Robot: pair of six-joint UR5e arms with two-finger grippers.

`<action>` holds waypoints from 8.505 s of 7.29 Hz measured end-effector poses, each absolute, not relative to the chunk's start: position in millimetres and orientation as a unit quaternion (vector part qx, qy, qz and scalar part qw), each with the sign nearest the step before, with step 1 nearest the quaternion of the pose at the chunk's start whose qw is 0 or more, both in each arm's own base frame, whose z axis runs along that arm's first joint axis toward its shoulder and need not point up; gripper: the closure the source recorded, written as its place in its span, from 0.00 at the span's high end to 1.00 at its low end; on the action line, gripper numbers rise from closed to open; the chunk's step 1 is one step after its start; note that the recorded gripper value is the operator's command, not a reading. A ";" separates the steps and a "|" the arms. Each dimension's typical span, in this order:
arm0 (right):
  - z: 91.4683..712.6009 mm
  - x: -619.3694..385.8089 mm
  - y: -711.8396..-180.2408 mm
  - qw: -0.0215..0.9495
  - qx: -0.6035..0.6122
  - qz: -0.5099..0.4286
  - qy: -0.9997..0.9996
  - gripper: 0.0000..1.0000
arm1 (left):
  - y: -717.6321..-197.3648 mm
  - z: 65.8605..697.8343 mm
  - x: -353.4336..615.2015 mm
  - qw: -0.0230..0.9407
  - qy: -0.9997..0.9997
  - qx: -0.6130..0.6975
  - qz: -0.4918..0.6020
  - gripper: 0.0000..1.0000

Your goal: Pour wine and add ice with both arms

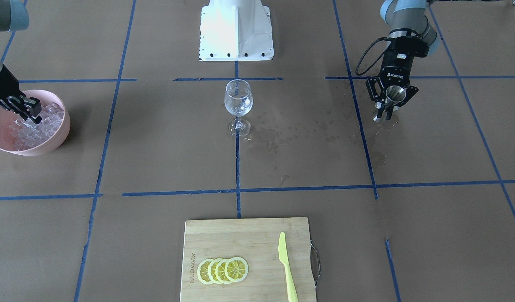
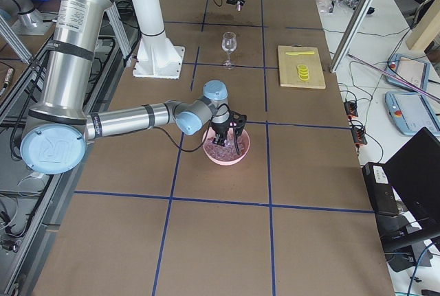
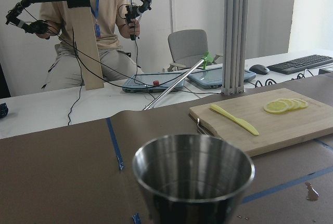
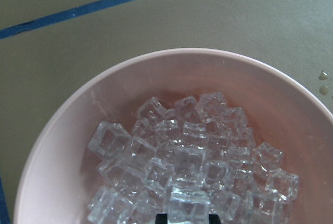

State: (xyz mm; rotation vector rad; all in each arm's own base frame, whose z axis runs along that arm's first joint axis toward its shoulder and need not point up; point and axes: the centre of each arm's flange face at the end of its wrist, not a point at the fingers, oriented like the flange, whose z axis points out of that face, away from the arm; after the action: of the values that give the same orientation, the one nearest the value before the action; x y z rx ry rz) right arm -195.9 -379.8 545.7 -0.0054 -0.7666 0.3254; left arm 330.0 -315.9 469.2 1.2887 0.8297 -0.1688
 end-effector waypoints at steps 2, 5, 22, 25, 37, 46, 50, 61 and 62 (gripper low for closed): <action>534.4 -193.5 -378.2 0.911 0.000 0.154 -0.382 0.00 | -315.3 472.2 334.8 0.717 0.387 0.572 -0.089 0.00; 509.8 -179.5 -378.5 0.904 0.020 0.158 -0.397 0.00 | -314.3 495.6 342.8 0.722 0.413 0.539 -0.131 0.00; 393.9 -124.3 -384.4 0.854 0.129 0.168 -0.475 0.00 | -286.0 539.1 402.4 0.721 0.371 0.559 -0.174 1.00; 381.6 -127.6 -389.6 0.848 0.138 0.166 -0.484 0.00 | -279.8 532.5 392.9 0.730 0.405 0.531 -0.145 1.00; 300.1 -161.2 -406.2 0.807 0.158 0.142 -0.552 0.00 | -232.5 470.8 307.1 0.854 0.411 0.316 0.043 1.00; 136.6 -373.6 -380.8 0.788 0.074 0.103 -0.603 0.00 | -265.9 433.5 260.5 0.879 0.438 0.180 0.063 1.00; 131.5 -428.6 -354.2 0.795 0.073 0.090 -0.595 0.00 | -282.8 415.4 245.7 0.882 0.428 0.188 0.064 1.00; 110.7 -443.8 -349.1 0.796 0.062 0.106 -0.593 1.00 | -314.7 346.3 218.9 0.895 0.416 0.148 0.065 1.00; 105.6 -426.1 -350.2 0.801 0.056 0.109 -0.586 1.00 | -332.2 328.7 217.1 0.898 0.406 0.157 0.063 1.00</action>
State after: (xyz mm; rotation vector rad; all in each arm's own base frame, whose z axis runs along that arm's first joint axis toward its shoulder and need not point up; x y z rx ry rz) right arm -426.1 -350.2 105.6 0.1206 -1.2572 0.2337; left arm 217.1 -332.2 328.7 0.3261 0.8411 0.1313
